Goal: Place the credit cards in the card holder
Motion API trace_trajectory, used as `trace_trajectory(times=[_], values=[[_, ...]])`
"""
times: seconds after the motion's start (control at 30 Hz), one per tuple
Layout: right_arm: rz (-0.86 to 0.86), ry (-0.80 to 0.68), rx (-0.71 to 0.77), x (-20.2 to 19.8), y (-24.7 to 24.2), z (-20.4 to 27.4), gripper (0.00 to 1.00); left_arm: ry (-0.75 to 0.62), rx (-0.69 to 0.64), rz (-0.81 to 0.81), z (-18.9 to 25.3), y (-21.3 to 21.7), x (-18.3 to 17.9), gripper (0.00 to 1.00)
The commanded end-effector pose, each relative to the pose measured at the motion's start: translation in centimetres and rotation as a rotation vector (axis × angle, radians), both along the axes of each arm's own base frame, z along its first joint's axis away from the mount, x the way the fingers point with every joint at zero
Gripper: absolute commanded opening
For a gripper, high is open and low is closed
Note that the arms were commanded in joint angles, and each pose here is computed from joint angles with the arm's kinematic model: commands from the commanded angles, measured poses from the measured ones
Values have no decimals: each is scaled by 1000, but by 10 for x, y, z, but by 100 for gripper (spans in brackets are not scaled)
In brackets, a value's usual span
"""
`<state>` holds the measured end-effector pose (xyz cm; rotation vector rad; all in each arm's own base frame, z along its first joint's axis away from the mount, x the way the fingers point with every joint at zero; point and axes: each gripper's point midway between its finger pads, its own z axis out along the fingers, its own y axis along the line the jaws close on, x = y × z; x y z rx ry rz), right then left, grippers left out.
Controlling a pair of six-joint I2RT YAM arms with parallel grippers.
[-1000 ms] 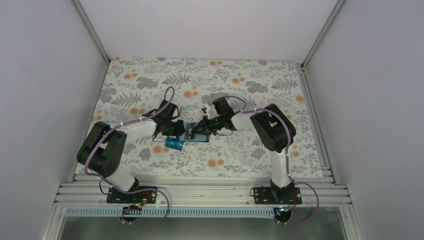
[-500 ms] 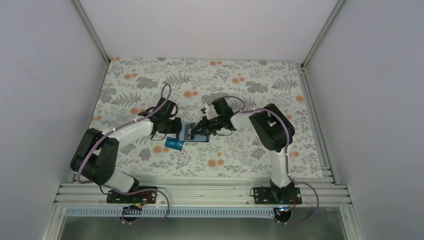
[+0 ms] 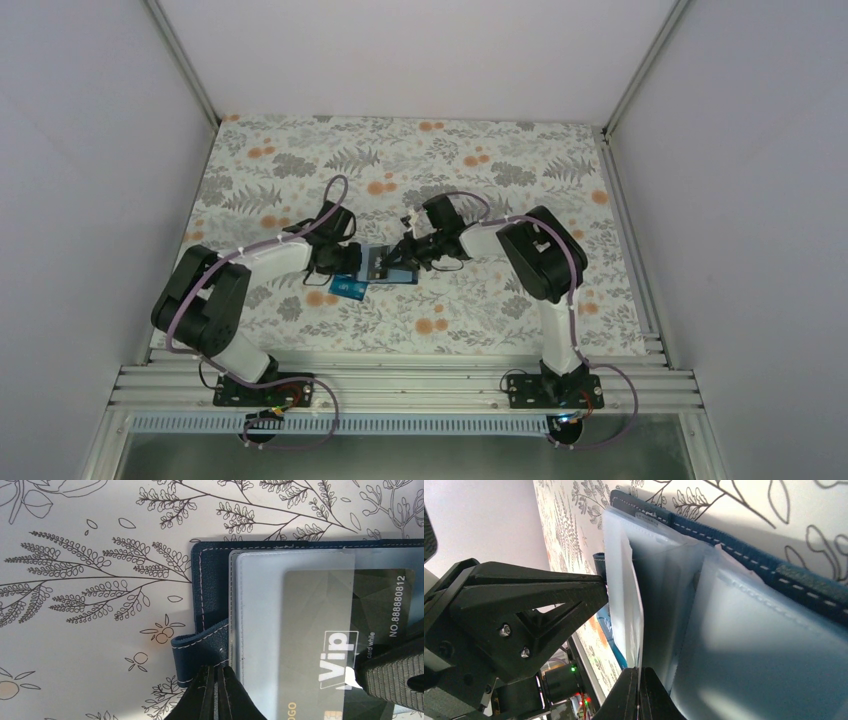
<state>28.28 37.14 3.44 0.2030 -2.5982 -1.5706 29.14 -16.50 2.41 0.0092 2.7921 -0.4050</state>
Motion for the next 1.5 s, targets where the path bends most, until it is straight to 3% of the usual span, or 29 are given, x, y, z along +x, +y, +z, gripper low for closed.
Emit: trace_trajectory(times=[0.0,1.47], values=[[17,20,-22,-5,6,-10,4,11,21,3,-10,6,-3,5],[-92,111,-61,-20,21,-28,4,51,-32,-1,-19,2,-19,2]])
